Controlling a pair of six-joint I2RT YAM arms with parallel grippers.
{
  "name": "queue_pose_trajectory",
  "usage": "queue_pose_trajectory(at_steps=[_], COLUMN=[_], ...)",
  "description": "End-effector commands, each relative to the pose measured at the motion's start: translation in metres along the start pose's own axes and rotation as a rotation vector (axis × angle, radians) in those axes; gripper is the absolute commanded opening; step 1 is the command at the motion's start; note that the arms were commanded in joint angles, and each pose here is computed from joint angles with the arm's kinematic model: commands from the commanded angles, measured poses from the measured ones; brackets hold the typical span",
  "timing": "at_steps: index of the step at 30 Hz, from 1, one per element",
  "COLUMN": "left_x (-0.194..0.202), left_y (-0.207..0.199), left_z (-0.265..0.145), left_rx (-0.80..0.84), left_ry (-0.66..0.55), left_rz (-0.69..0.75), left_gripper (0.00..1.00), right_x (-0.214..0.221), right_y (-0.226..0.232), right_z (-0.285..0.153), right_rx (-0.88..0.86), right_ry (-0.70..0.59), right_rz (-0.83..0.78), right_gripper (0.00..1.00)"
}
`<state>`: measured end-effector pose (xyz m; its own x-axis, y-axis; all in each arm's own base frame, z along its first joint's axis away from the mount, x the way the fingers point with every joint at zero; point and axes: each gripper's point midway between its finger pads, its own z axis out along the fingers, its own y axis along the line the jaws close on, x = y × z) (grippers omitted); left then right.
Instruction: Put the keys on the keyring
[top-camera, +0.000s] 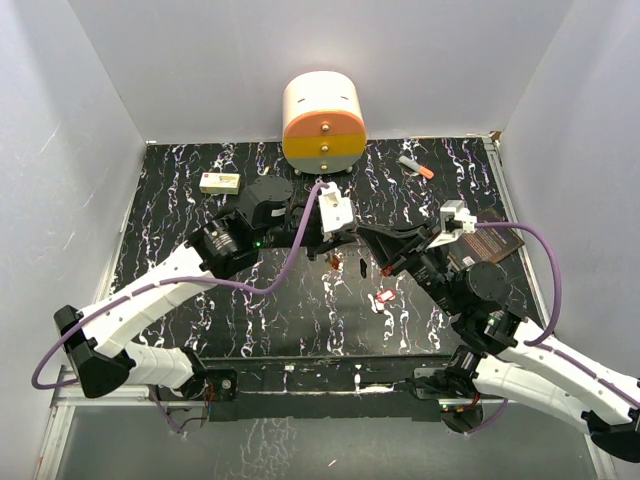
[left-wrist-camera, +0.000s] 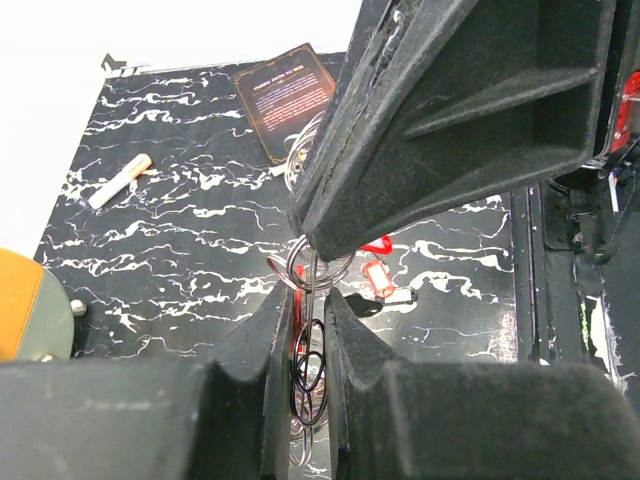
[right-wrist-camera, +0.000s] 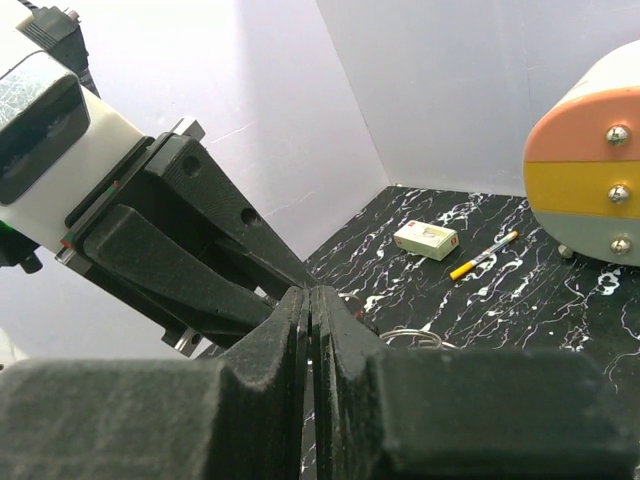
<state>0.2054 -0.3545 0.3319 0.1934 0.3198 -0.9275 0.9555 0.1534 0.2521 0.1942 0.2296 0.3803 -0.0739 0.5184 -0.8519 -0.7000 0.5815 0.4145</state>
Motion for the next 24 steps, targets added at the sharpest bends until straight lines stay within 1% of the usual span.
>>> queue_pose_trajectory(at_steps=[1, 6, 15, 18, 24], left_x=[-0.014, -0.01, -0.008, -0.006, -0.001], left_y=[0.015, 0.02, 0.024, 0.024, 0.024], left_z=[-0.012, -0.012, -0.013, -0.015, -0.017], left_rx=[-0.064, -0.079, -0.082, -0.078, -0.068], left_ry=[0.002, 0.036, 0.063, 0.077, 0.09], left_rz=[0.017, 0.033, 0.09, 0.126, 0.187], left_gripper=[0.0, 0.0, 0.0, 0.0, 0.0], right_x=[-0.038, -0.033, -0.018, -0.018, -0.038], right_y=[0.018, 0.019, 0.023, 0.022, 0.017], right_z=[-0.009, -0.014, -0.017, -0.02, -0.021], right_rx=[-0.063, -0.066, -0.078, -0.066, -0.006], right_ry=[-0.109, -0.07, 0.026, 0.041, 0.012], right_rz=[0.053, 0.062, 0.079, 0.082, 0.084], right_gripper=[0.08, 0.08, 0.08, 0.1, 0.16])
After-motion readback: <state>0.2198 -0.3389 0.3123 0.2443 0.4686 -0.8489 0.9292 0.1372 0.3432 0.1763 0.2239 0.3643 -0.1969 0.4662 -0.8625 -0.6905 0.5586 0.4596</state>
